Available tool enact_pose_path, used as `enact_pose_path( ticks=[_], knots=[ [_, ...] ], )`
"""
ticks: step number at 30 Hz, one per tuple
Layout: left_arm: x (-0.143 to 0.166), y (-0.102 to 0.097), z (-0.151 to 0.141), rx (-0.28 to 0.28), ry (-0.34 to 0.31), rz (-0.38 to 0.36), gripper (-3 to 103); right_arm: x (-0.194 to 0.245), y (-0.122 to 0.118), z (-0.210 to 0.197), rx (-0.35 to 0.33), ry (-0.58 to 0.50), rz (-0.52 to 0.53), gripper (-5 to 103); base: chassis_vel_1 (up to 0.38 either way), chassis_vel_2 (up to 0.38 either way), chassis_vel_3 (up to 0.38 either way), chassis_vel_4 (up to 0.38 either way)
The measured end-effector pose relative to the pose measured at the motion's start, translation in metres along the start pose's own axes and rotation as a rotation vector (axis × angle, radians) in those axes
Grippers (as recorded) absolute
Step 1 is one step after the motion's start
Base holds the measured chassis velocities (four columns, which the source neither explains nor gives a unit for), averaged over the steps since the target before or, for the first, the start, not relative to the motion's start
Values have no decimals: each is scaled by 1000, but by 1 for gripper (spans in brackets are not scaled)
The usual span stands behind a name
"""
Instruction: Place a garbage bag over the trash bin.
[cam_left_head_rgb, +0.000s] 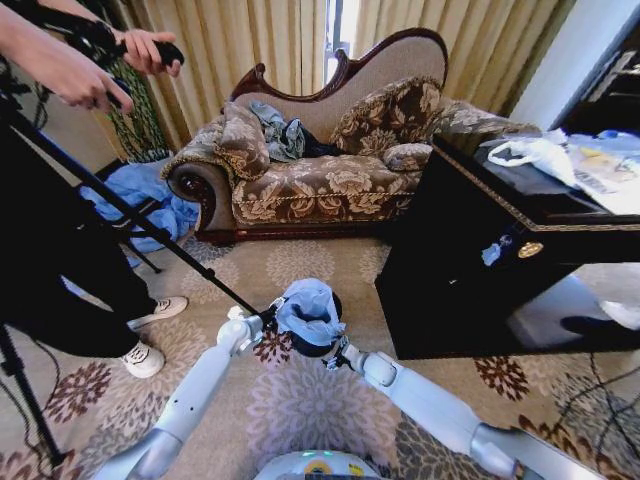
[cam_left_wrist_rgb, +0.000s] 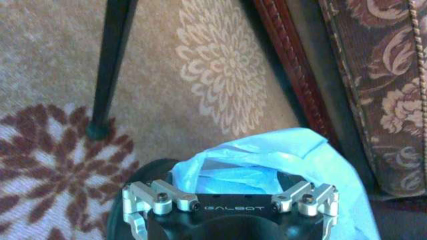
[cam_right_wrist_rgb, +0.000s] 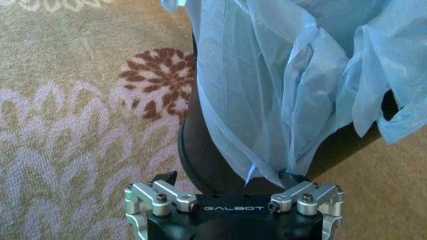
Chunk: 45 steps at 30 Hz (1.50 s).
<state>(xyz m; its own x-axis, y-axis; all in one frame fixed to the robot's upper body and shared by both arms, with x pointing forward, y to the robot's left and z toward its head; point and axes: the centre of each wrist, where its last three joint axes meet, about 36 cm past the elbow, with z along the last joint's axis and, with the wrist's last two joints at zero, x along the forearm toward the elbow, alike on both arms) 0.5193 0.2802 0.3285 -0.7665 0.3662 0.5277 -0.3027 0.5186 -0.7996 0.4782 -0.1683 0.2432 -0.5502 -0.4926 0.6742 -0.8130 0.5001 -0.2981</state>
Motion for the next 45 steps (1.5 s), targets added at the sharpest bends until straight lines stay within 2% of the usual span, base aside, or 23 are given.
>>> enact_pose_path(
  ticks=[7, 10, 11, 12, 14, 15, 16, 18, 19, 20, 22, 24, 25, 26, 27, 28, 29, 31, 32, 35, 37, 43, 45],
  knots=[
    [8, 6, -1, -61, -4, 5, 100, -1, -1, 0, -9, -8, 11, 99, 0, 0, 0, 0],
    [12, 10, 2, -180, -16, 2, 100, 0, 0, 1, -14, -16, 14, 99, 0, 0, 0, 0],
    [16, 15, 1, -262, -34, -1, 100, 1, 2, 0, -17, -21, 15, 99, 0, 0, 0, 0],
    [16, 15, 1, -262, -34, -1, 100, 1, 2, 0, -17, -21, 15, 99, 0, 0, 0, 0],
    [27, 24, 0, -437, -77, 13, 100, 4, 4, -3, -21, -33, 11, 99, 0, 0, 0, 0],
    [27, 24, 0, -437, -77, 13, 100, 4, 4, -3, -21, -33, 11, 99, 0, 0, 0, 0],
    [32, 26, -1, -508, -96, 26, 100, 5, 5, -5, -23, -38, 10, 99, 0, 0, 0, 0],
    [40, 26, -4, -610, -124, 45, 103, 6, 7, -7, -26, -42, 8, 99, 0, 0, 0, 0],
    [47, 26, -11, -726, -159, 61, 100, 6, 7, -9, -27, -46, 9, 99, 0, 0, 0, 0],
    [47, 26, -11, -726, -159, 61, 100, 6, 7, -9, -27, -46, 9, 99, 0, 0, 0, 0],
    [54, 22, -24, -893, -228, 104, 97, 7, 6, -10, -28, -49, 10, 99, 0, 0, 0, 0],
    [57, 14, -37, -1016, -278, 147, 97, 7, 4, -12, -27, -52, 12, 99, 0, 0, 0, 0],
    [57, 14, -37, -1016, -278, 147, 97, 7, 4, -12, -27, -52, 12, 99, 0, 0, 0, 0],
    [55, 7, -48, -1117, -319, 175, 96, 7, 2, -12, -25, -52, 14, 99, 0, 0, 0, 0],
    [54, 5, -54, -1180, -338, 185, 96, 6, 1, -11, -23, -50, 14, 99, 0, 0, 0, 0],
    [55, 4, -60, -1233, -351, 191, 96, 3, 0, -11, -20, -47, 11, 99, 0, 0, 0, 0],
    [55, 4, -60, -1233, -351, 191, 96, 3, 0, -11, -20, -47, 11, 99, 0, 0, 0, 0],
    [59, 4, -67, -1336, -347, 191, 94, -7, 0, -15, -9, -51, -5, 99, 0, 0, 0, 0],
    [59, 4, -67, -1336, -347, 191, 94, -7, 0, -15, -9, -51, -5, 99, 0, 0, 0, 0],
    [56, 9, -73, -1417, -308, 195, 94, -16, 3, -18, 0, -58, -20, 99, 0, 0, 0, 0],
    [56, 10, -73, -1424, -299, 200, 93, -18, 4, -19, 3, -57, -25, 99, 0, 0, 0, 0],
    [38, -2, -84, -1483, -265, 246, 90, -23, 7, -19, 0, -61, -29, 99, 0, 0, 0, 0],
    [27, -7, -88, -1510, -267, 259, 85, -23, 5, -17, -3, -60, -24, 99, 0, 0, 0, 0]
  ],
)
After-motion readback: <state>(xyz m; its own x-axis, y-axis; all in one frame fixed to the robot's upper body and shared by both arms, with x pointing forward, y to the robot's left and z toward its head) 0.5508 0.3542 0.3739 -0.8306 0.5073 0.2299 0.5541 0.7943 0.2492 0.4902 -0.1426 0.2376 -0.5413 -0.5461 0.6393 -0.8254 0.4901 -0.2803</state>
